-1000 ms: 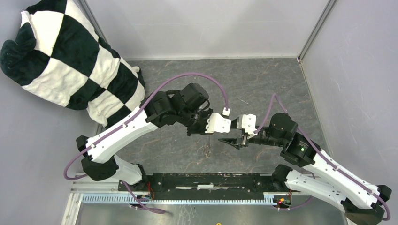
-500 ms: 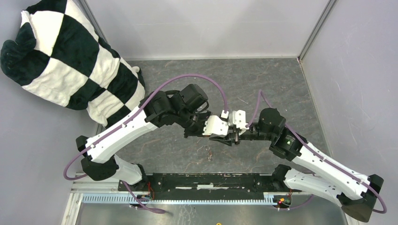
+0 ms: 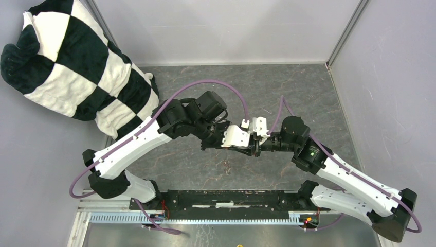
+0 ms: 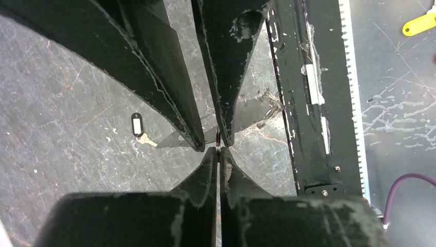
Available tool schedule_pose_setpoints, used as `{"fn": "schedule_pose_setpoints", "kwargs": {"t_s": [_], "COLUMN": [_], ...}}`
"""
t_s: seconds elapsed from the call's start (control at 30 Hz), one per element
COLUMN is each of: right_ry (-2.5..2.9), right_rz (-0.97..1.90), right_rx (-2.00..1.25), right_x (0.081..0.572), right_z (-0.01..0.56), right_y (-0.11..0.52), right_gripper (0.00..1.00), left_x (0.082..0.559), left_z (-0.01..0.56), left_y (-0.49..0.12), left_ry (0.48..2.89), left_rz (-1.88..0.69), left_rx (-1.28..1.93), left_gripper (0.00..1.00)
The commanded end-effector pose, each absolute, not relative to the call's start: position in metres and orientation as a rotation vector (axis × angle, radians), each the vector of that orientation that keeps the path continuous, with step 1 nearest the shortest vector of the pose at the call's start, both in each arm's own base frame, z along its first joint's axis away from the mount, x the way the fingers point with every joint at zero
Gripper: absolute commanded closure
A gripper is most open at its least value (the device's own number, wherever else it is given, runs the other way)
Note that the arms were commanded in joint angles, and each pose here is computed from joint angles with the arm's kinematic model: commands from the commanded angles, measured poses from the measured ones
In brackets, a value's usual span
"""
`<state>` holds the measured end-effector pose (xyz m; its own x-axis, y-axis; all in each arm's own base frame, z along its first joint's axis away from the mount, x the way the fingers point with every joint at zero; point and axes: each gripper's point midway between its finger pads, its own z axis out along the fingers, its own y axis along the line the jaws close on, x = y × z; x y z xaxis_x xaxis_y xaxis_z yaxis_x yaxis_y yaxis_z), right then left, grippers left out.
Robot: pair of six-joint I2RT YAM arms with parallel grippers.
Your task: Put the keys on the keyring
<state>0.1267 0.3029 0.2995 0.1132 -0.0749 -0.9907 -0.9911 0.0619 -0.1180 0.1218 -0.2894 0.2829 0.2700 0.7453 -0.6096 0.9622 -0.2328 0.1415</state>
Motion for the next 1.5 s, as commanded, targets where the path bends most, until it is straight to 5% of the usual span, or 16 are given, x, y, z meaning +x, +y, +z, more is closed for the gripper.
{"fn": "schedule_pose_setpoints", "kwargs": {"t_s": [0.0,0.47,0.67,0.93,1.1,1.37,1.47], "right_ry": [1.253,1.326,1.369,1.343,1.343,1.268,1.252], "right_rz": [1.026,1.006,0.984,1.004,1.04,1.102,1.101], "right_rx": [-1.241,-1.234,-1.2,-1.153,-1.116,-1.063,-1.059], "right_x": [0.135,0.144,0.151,0.151,0.152,0.148,0.148], "right_z": [0.295,0.284,0.283,0.288,0.288,0.299,0.304], "right_y": [0.305,0.307,0.306,0.303,0.305,0.301,0.3], "right_gripper": [0.74,0.84,0.66,0.88,0.72,0.95,0.97], "left_x": [0.119,0.119,0.12,0.118,0.12,0.117,0.115], "left_z": [0.31,0.313,0.318,0.32,0.327,0.333,0.329], "left_y": [-0.303,-0.304,-0.305,-0.303,-0.305,-0.303,-0.301], "left_ry": [1.42,1.411,1.395,1.376,1.348,1.326,1.332], "left_rz": [-0.633,-0.638,-0.642,-0.644,-0.642,-0.653,-0.658], "left_rx": [1.986,1.967,1.943,1.931,1.894,1.879,1.897], "left_gripper": [0.98,0.98,0.98,0.98,0.98,0.98,0.98]}}
